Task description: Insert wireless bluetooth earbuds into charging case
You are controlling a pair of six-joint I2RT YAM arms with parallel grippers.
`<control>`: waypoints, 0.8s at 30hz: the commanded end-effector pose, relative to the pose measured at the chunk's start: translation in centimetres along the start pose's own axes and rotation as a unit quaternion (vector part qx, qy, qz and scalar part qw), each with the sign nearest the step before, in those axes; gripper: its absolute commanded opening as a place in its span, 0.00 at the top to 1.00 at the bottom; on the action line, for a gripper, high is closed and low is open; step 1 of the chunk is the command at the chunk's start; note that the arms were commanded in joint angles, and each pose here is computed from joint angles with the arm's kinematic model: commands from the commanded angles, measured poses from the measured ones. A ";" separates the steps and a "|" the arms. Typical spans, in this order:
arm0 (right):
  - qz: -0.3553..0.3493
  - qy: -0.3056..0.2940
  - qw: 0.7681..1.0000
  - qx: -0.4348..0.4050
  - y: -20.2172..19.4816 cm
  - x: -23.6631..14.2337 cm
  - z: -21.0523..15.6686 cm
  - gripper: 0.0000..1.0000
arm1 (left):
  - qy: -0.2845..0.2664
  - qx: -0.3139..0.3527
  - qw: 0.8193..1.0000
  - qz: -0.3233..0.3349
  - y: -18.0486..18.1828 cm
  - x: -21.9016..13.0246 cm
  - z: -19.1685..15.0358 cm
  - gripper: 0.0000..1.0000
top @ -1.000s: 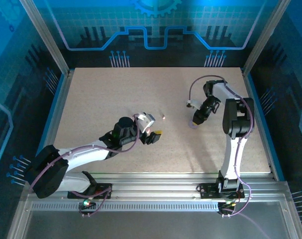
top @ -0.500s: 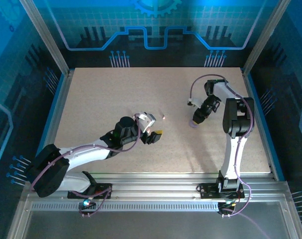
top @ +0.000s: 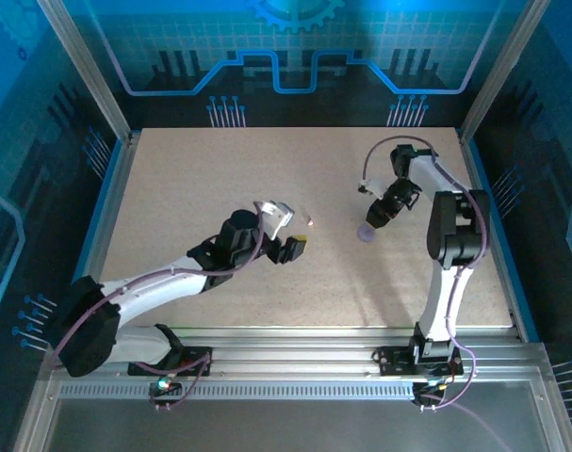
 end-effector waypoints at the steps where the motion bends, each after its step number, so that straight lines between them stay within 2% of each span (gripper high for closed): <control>1: -0.025 -0.074 0.997 0.016 1.5 -3.4 0.9 0.53 | 0.074 -0.087 0.992 0.057 1.3 -1.7 -0.7 0.26; 3: -0.045 -0.105 0.993 0.034 2.8 -4.3 1.2 0.56 | 0.113 -0.115 0.984 0.072 1.5 -2.2 -1.1 0.27; 8: -0.074 -0.156 0.984 0.036 7.8 -4.6 0.7 0.55 | 0.185 -0.150 0.967 0.092 1.7 -3.1 -2.1 0.27; 13: -0.055 -0.173 0.983 0.035 13.2 -3.5 -0.7 0.56 | 0.251 -0.140 0.953 0.093 2.0 -4.0 -2.9 0.26; 19: -0.013 -0.219 0.972 0.082 18.8 -3.3 -1.5 0.54 | 0.303 -0.218 0.923 0.091 5.0 -4.4 -4.4 0.27; 21: -0.018 -0.244 0.963 0.110 19.5 -3.6 -1.8 0.55 | 0.310 -0.162 0.936 0.047 4.5 -3.8 -4.1 0.28; 24: -0.007 -0.272 0.953 0.132 19.8 -3.5 -2.9 0.55 | 0.315 -0.015 0.949 0.007 5.0 -3.2 -4.4 0.28</control>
Point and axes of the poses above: each hand's point on the last joint's axis, 136 mm out from that joint toward the fingers, its own x axis out along the fingers, its own y axis along the line the jaws close on, z = x × y, the point moved 3 cm from there along -x, back along the fingers, and after that the axes turned 13 degrees about x, right-handed, at the moved point
